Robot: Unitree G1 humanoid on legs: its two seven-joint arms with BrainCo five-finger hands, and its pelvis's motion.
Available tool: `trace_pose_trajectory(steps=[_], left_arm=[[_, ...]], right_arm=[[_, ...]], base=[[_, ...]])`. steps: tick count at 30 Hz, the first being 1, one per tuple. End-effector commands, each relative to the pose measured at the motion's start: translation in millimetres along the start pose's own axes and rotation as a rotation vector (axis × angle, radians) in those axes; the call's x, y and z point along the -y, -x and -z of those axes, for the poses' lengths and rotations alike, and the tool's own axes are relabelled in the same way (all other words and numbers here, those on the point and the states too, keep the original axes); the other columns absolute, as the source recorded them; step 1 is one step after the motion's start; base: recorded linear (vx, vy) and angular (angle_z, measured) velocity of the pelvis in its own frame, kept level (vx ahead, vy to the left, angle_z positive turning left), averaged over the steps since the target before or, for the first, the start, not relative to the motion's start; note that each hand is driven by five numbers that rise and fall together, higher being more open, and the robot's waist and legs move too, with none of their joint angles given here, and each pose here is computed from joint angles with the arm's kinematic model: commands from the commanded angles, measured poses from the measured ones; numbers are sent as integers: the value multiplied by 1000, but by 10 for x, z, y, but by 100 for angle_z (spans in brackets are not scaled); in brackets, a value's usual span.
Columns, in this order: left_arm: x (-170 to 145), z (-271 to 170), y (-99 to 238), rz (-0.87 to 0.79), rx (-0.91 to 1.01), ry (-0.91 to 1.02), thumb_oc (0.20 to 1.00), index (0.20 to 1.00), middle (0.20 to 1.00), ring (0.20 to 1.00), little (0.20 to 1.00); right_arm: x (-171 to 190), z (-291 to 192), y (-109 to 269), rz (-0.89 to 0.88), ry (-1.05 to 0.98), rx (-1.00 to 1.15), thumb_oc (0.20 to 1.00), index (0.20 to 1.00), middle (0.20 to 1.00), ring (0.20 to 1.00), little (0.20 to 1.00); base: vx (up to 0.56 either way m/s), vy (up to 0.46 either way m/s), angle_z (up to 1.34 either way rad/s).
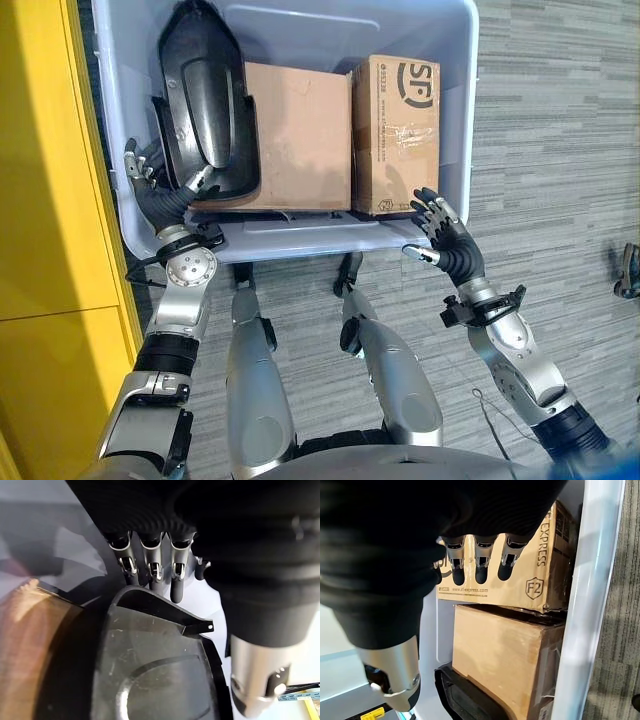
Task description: Move parts from the plastic box to the shelf.
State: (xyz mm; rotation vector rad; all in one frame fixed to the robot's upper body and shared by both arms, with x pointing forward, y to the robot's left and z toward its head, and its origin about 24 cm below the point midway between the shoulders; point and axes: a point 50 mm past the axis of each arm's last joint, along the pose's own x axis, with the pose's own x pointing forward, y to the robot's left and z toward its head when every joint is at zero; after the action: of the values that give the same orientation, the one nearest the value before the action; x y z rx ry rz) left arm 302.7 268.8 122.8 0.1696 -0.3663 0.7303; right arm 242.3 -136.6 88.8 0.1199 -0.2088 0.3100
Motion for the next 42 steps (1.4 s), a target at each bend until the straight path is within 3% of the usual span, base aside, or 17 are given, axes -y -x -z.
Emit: trace_pose_trajectory(steps=[1, 23, 24, 25, 42], left_arm=[[-323, -98, -272, -114, 79, -98, 1000, 1000, 1000, 1000, 1000], [-243, -71, -684, -37, -22, -245, 1000, 1000, 1000, 1000, 1000], [-251, -53, -682, -31, -35, -238, 686, 686, 686, 686, 686], [-249, -64, -692, -31, -34, -231, 200, 200, 200, 200, 200], [-341, -19, -327, 2, 15, -138, 200, 200, 200, 200, 200]], right_arm=[[-42, -226, -21, -22, -4, 131, 1000, 1000, 1000, 1000, 1000], [-50, -226, 18, -53, 10, 114, 1000, 1000, 1000, 1000, 1000], [-43, -229, 26, -53, 13, 114, 1000, 1000, 1000, 1000, 1000], [-41, -225, 30, -54, 15, 111, 1000, 1000, 1000, 1000, 1000], [34, -153, 66, -17, 23, 68, 1000, 1000, 1000, 1000, 1000]], base=[[0, 0, 0], [0, 0, 0], [0, 0, 0], [0, 0, 0], [0, 0, 0]])
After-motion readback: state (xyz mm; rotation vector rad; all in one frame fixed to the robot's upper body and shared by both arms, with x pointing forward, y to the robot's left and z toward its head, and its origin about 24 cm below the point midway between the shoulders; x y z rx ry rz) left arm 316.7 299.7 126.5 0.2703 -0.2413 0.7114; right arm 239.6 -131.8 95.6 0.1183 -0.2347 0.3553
